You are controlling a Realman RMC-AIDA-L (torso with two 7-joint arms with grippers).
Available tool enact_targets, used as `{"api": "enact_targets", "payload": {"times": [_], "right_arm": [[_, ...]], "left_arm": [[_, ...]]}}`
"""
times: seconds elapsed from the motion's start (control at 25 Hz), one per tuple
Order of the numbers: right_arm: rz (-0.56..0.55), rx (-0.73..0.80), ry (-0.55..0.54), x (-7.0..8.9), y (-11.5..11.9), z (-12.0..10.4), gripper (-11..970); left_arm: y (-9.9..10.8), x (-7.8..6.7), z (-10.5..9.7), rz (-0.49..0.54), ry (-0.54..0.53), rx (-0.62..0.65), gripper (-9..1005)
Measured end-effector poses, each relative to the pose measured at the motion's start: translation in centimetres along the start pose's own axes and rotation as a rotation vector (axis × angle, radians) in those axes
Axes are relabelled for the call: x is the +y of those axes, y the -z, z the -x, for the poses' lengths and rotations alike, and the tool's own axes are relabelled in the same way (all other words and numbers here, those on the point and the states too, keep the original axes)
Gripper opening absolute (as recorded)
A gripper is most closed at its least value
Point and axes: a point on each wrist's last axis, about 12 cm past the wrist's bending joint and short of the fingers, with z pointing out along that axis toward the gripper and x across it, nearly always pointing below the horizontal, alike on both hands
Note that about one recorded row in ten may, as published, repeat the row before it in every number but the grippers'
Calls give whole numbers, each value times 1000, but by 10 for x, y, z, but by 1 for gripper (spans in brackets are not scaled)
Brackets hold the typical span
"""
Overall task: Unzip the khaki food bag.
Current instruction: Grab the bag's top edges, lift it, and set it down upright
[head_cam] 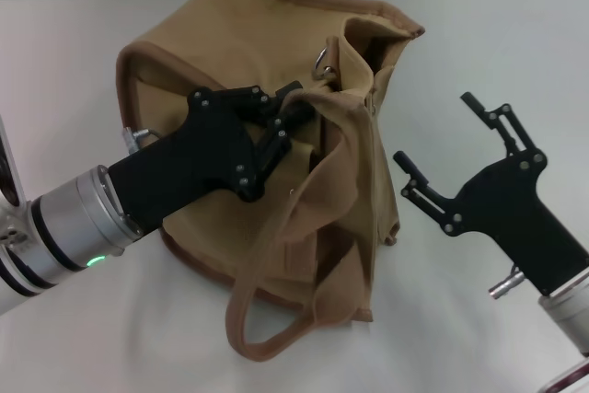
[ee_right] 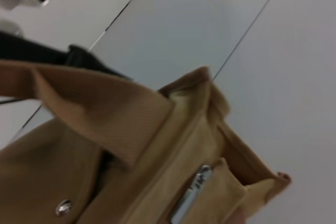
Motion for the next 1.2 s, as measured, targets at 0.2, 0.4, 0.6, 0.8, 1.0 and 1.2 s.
{"api": "enact_targets", "payload": {"times": [0.2, 0.4, 0.6, 0.8, 1.0, 1.2], "right_arm": [[-6, -1, 70, 9, -4, 6, 832], [-1, 3, 117, 15, -11, 10, 832], [8, 0, 122, 19, -19, 12, 832], [11, -20, 115, 19, -25, 15, 832], [5, -30, 103, 19, -30, 17, 832], [-3, -33, 98, 18, -31, 17, 832]], "left_arm": [[-2, 0, 0, -3, 5, -2, 101], [-3, 0, 0, -6, 5, -3, 103], [-4, -1, 0, -10, 13, -4, 105], [-3, -3, 0, -14, 18, -12, 106], [-2, -3, 0, -13, 20, -15, 108], [-2, -3, 0, -12, 20, -15, 110]]}}
